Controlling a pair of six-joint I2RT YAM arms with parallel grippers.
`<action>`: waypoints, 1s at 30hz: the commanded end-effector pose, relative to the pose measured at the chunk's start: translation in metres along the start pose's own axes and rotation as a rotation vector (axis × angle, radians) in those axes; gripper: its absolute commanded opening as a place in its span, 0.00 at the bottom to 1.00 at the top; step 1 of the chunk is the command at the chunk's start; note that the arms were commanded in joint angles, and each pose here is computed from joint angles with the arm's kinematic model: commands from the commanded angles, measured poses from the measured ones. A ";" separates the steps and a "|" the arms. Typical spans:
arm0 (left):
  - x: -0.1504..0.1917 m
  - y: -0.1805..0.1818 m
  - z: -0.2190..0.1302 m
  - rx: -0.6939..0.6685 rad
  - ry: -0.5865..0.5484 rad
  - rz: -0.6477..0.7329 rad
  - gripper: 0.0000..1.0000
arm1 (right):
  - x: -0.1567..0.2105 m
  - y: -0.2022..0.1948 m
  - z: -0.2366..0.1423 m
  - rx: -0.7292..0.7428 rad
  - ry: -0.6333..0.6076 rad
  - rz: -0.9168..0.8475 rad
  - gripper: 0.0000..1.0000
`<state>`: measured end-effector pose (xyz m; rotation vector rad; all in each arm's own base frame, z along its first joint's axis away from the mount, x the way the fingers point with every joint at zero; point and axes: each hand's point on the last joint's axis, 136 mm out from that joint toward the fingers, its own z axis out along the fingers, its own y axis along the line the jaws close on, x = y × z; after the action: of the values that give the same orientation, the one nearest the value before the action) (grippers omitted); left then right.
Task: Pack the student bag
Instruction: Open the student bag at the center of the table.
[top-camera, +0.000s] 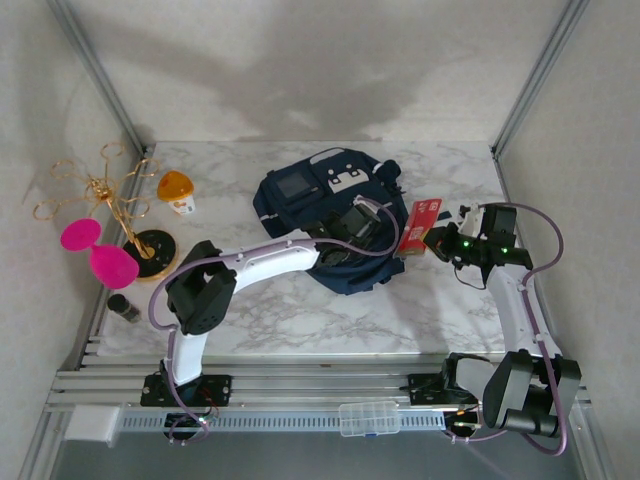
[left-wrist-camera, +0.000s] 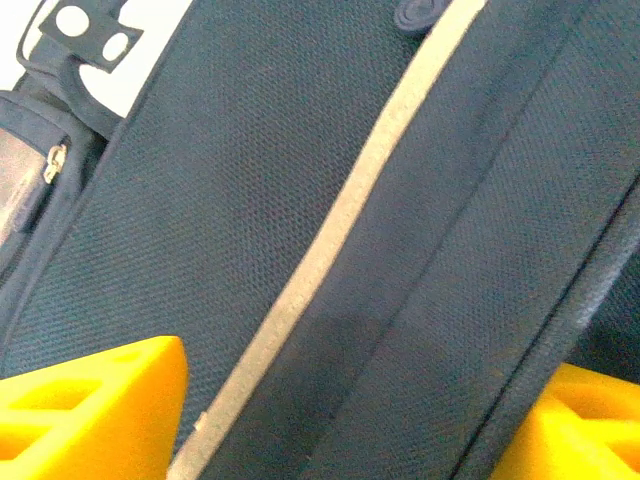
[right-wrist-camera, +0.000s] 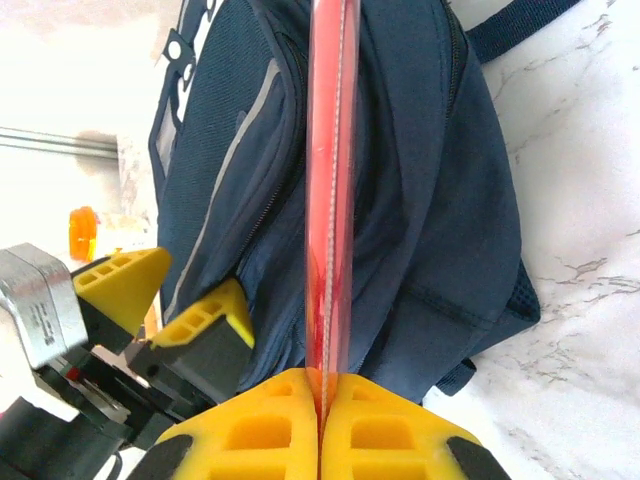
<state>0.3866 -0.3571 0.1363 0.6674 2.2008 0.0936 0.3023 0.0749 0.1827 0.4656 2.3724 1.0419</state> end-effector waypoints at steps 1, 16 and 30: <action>-0.017 0.031 -0.001 -0.050 -0.031 -0.051 0.65 | -0.002 0.012 -0.006 -0.053 -0.013 -0.023 0.00; -0.041 0.041 -0.020 0.034 -0.072 -0.187 0.02 | 0.017 0.036 0.012 -0.223 0.090 0.048 0.00; -0.045 0.021 -0.097 0.140 -0.165 -0.480 0.00 | 0.007 0.079 0.067 -0.329 0.068 0.184 0.00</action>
<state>0.3631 -0.3417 0.1928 0.3352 2.2326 -0.2092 0.3141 0.1627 0.1767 0.5031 2.3064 1.5282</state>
